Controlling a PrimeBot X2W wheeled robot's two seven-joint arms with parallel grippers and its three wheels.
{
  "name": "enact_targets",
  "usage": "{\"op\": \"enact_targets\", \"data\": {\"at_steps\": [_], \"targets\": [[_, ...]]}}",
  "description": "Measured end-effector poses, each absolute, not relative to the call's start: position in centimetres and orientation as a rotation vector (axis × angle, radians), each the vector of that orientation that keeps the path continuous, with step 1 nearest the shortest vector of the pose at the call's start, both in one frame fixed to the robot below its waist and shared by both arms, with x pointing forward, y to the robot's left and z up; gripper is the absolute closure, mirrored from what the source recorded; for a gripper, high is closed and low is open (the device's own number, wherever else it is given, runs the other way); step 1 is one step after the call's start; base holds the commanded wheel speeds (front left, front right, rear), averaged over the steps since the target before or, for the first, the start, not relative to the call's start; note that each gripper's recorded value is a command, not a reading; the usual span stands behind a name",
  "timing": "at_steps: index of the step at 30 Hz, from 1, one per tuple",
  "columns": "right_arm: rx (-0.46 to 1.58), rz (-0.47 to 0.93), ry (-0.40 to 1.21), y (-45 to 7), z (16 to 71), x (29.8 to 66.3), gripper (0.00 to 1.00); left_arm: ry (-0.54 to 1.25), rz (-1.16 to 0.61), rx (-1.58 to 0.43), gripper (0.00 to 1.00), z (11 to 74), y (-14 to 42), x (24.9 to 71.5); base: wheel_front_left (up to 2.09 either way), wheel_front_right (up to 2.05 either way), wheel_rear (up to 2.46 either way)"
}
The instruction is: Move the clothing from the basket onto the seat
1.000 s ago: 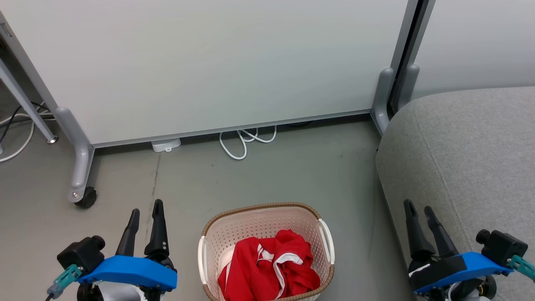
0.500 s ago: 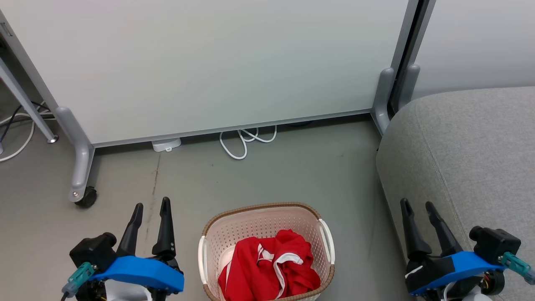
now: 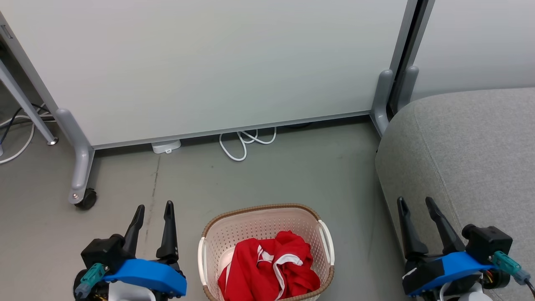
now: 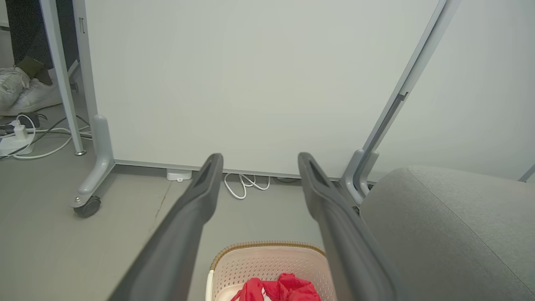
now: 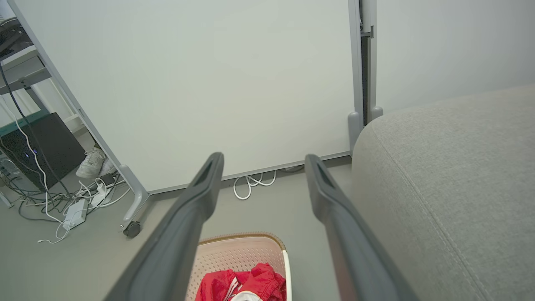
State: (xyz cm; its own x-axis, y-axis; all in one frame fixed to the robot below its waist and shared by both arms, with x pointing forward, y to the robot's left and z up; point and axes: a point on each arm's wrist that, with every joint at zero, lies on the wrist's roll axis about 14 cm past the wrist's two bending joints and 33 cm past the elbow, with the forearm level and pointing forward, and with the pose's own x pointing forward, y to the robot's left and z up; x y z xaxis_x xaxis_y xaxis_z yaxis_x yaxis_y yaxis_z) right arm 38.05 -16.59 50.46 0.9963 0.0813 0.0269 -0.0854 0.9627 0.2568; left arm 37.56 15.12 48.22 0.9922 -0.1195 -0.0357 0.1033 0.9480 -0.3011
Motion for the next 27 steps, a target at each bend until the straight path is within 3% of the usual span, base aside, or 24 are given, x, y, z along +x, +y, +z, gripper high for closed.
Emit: {"op": "enact_targets", "data": {"at_steps": [27], "targets": [[0.062,0.114,-0.065,-16.26,51.20,37.93,0.00,0.007,-0.152,-0.149,0.00,48.71,14.40,37.62,0.00,0.00,0.00]]}}
